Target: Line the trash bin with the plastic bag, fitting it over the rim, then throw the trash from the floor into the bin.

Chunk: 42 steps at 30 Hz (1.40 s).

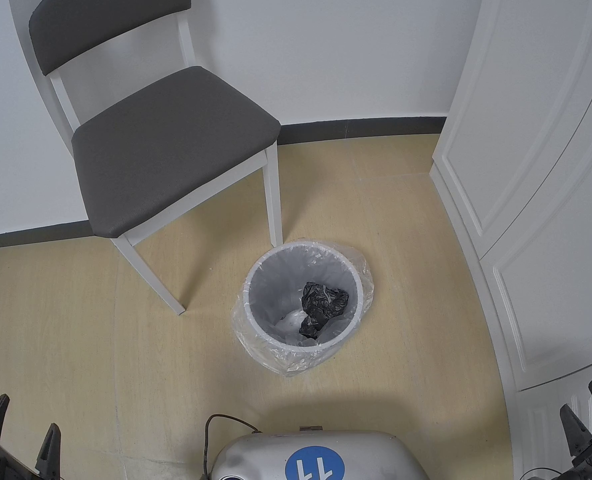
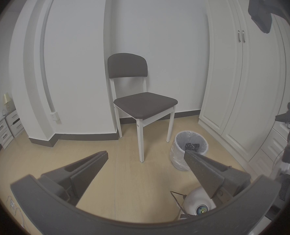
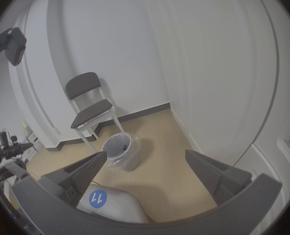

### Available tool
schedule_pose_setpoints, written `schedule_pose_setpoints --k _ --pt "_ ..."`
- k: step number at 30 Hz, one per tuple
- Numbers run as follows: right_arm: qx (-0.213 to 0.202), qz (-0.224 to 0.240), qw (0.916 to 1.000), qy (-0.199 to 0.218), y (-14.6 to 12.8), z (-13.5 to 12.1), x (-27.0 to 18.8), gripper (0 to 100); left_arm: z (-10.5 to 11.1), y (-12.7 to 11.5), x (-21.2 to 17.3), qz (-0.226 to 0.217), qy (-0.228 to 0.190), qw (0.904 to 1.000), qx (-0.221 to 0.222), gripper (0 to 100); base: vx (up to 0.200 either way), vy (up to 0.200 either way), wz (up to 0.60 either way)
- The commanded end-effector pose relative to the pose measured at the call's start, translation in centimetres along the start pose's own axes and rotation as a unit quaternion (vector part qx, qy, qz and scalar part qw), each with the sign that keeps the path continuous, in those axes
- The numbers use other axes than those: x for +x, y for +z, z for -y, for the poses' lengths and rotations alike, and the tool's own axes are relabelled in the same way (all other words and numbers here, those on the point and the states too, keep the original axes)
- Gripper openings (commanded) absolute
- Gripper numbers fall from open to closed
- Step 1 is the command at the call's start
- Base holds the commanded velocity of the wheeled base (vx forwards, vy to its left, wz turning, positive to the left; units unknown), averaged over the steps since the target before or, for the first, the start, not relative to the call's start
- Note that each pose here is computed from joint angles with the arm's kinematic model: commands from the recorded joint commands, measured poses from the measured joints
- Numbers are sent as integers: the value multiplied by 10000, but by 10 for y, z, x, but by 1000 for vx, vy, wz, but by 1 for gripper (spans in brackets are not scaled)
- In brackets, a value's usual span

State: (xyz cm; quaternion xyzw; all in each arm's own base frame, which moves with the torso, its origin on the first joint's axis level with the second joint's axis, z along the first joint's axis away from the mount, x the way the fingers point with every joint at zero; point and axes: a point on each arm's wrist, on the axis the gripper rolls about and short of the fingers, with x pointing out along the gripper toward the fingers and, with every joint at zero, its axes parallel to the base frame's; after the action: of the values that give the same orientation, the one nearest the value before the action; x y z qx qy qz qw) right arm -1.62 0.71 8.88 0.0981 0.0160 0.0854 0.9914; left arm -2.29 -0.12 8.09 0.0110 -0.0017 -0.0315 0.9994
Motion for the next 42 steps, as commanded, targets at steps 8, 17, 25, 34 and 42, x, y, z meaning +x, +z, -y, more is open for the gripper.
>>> schedule_pose_setpoints --k 8,17,25,34,42 --pt "-182 5 9983 -552 -4 7 -1 100 0 -5 0 -23 107 9999 -42 100 0 0 0" --pt "-642 174 9955 -673 -6 6 -10 100 0 -5 0 -16 108 9999 -41 100 0 0 0" --pt "-1465 183 9885 -313 -8 5 -8 100 0 -5 0 -23 107 9999 -42 100 0 0 0" --pt "-876 206 9918 -902 -11 9 -8 100 0 -5 0 -23 107 9999 -42 100 0 0 0" --pt "-892 204 9918 -895 -11 8 -8 100 0 -5 0 -23 107 9999 -42 100 0 0 0"
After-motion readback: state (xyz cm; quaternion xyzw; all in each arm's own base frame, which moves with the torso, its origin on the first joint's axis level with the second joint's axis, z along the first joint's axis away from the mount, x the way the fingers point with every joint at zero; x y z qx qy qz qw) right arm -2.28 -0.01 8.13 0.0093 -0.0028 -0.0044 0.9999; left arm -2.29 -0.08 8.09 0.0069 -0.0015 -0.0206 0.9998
